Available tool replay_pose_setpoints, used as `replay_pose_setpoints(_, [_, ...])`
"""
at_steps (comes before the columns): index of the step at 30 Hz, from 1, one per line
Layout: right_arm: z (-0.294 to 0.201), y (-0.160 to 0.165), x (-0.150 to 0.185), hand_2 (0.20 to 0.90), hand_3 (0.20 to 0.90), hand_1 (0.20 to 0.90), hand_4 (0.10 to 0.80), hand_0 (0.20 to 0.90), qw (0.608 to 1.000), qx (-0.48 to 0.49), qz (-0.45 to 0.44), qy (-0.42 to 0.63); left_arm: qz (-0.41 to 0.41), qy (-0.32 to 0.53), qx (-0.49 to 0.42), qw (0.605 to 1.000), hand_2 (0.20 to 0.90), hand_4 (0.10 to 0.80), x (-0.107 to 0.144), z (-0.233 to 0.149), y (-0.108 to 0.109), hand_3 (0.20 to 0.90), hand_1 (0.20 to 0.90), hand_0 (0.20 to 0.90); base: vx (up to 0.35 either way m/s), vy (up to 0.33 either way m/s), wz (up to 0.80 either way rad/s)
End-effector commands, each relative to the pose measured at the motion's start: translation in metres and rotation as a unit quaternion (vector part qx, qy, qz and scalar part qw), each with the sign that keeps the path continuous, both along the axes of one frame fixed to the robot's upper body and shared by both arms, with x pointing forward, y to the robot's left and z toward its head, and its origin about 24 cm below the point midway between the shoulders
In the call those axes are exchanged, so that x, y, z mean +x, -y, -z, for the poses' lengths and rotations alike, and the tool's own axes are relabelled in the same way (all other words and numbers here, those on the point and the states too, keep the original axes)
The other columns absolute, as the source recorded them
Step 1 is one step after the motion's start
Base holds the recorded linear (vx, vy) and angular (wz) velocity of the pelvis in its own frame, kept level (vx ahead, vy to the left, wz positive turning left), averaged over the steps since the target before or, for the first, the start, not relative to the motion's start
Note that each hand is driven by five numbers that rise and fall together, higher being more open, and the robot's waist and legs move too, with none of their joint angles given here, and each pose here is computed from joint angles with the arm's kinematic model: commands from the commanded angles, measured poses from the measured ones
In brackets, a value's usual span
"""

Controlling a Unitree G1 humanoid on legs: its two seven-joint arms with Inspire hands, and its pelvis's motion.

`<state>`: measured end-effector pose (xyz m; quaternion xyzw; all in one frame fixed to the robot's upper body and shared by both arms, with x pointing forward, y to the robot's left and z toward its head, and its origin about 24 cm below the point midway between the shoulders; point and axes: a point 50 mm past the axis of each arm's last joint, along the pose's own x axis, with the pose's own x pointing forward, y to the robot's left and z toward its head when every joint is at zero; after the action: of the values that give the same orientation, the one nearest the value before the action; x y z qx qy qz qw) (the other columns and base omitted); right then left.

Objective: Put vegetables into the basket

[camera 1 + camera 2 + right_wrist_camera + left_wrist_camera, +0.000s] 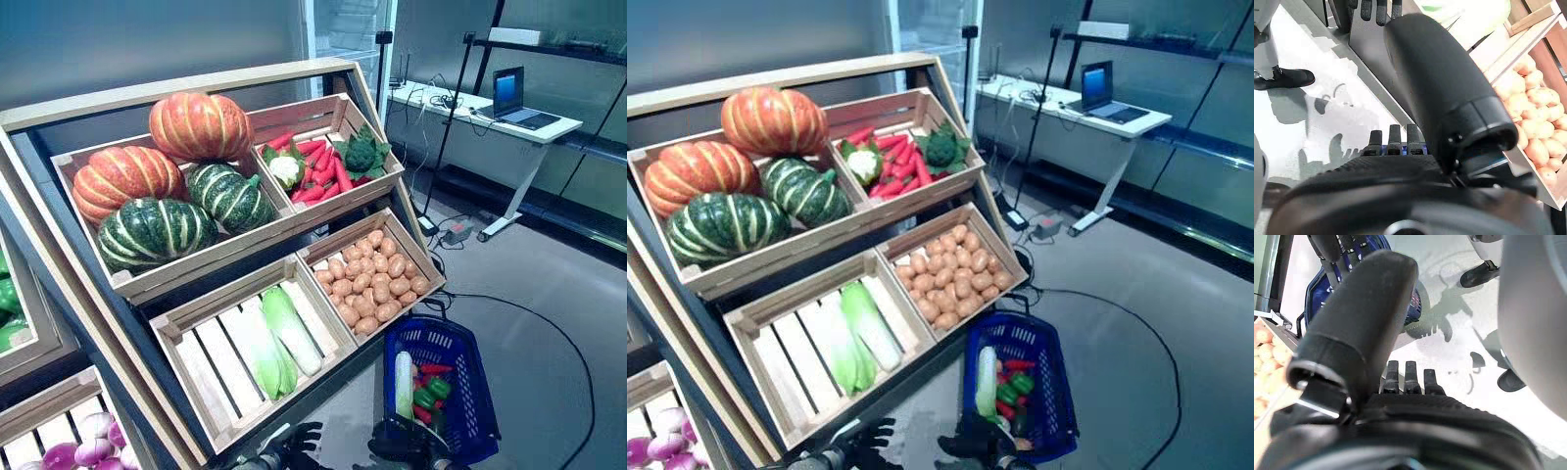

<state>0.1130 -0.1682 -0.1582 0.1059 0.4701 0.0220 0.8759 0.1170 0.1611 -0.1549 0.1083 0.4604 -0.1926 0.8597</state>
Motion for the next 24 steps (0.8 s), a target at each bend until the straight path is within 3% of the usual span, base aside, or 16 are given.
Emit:
replay_pose_setpoints(1, [-0.0114,-0.0123,0.0407,0.9,0.9,0.9,0.8,0.9,0.999,0.003,0.009,0.051,0.05,0.031,-0.014,0.998,0.9,0.8,0.0281,-0.0067,0.0223,0.9,0.9,0.9,0.0,0.0,0.0])
replay_pose_setpoints(24, [-0.009,-0.0131,0.0364,0.9,0.9,0.9,0.8,0.9,0.999,-0.003,0.01,0.041,0.057,0.036,0.006,0.998,0.9,0.8,0.0274,-0.0058,0.0206,0.9,0.9,0.9,0.0,0.0,0.0])
